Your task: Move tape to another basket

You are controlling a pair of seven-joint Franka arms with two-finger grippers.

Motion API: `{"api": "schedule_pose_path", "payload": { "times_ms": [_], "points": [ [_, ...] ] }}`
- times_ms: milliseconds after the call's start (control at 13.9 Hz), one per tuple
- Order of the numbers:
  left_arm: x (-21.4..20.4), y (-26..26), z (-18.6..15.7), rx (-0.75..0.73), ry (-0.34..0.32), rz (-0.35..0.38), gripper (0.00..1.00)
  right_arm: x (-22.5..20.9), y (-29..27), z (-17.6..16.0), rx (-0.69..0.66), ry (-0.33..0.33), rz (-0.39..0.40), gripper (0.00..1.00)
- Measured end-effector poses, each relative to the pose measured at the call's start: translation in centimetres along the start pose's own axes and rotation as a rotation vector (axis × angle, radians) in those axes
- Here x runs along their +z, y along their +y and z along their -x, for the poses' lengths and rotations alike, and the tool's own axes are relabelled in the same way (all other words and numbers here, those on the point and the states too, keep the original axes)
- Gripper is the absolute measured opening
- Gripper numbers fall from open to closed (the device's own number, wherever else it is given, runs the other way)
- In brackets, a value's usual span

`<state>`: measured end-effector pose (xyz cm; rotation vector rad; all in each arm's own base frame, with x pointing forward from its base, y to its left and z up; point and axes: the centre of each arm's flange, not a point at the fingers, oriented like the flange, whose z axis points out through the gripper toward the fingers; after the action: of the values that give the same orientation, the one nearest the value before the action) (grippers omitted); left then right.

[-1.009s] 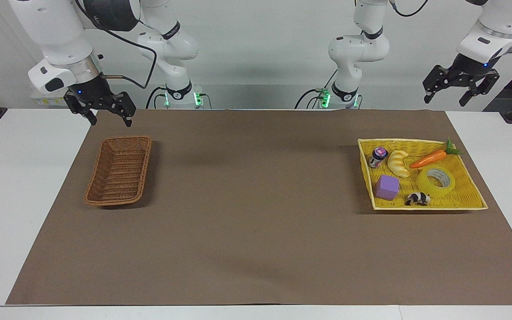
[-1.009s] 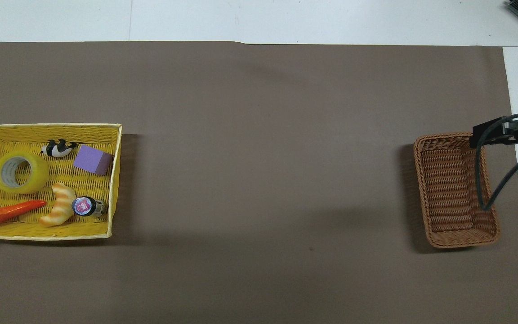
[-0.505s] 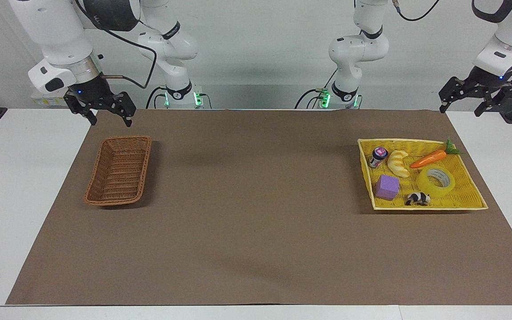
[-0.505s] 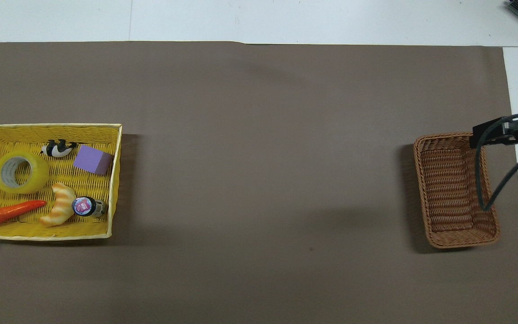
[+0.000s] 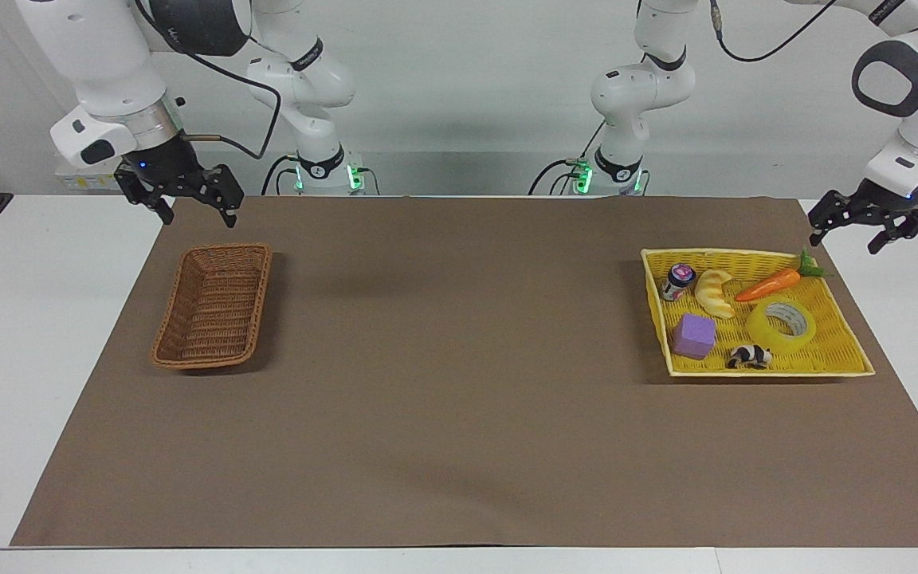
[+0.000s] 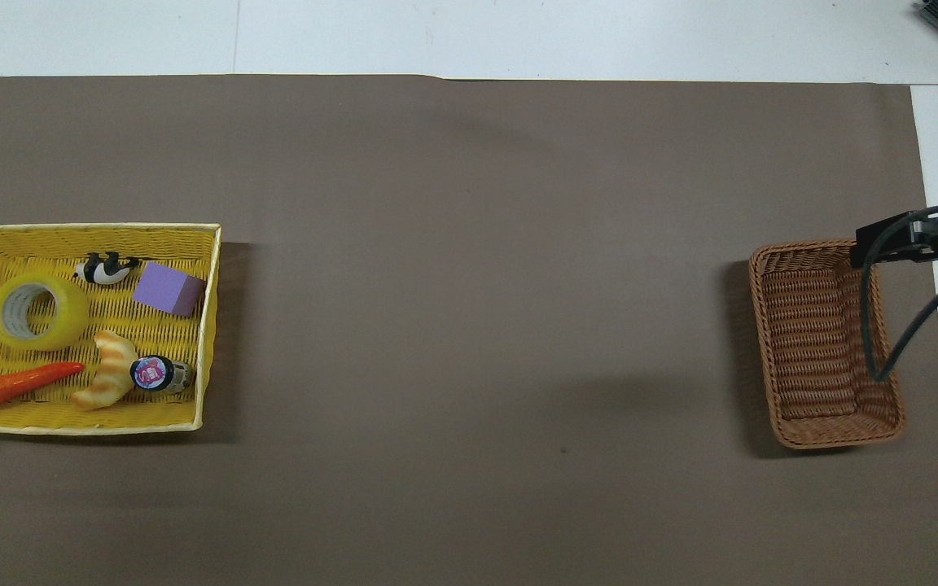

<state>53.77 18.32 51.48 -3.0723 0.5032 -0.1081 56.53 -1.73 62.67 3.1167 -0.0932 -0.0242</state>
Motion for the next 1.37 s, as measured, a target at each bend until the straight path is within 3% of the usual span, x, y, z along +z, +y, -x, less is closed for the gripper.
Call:
{"api": "schedule_pose_path", "payload": {
  "times_ms": [288,505,1081,1153,1369],
  "points": [
    [8.1,-2.7,-0.4,0.017,-0.025,0.015,1.00,0.1,-0.3,0.0,-0.002,-0.003,-0.026,1.00],
    [12.5,-2.9,-0.3,0.008,-0.044,0.035,1.00,0.6,-0.3,0.0,0.021,0.001,-0.141,1.00],
    [17.0,-3.2,-1.1,0.011,-0.031,0.019,0.97,6.0,-6.1,-0.4,0.019,0.053,-0.362,1.00],
    [17.3,-3.2,-1.0,0.009,-0.035,0.022,0.90,7.0,-7.5,-0.4,0.021,0.059,-0.399,1.00],
    [19.2,-3.2,-0.3,0.002,-0.045,0.026,0.83,9.8,-11.4,-0.2,0.036,0.073,-0.504,1.00]
  ]
}}
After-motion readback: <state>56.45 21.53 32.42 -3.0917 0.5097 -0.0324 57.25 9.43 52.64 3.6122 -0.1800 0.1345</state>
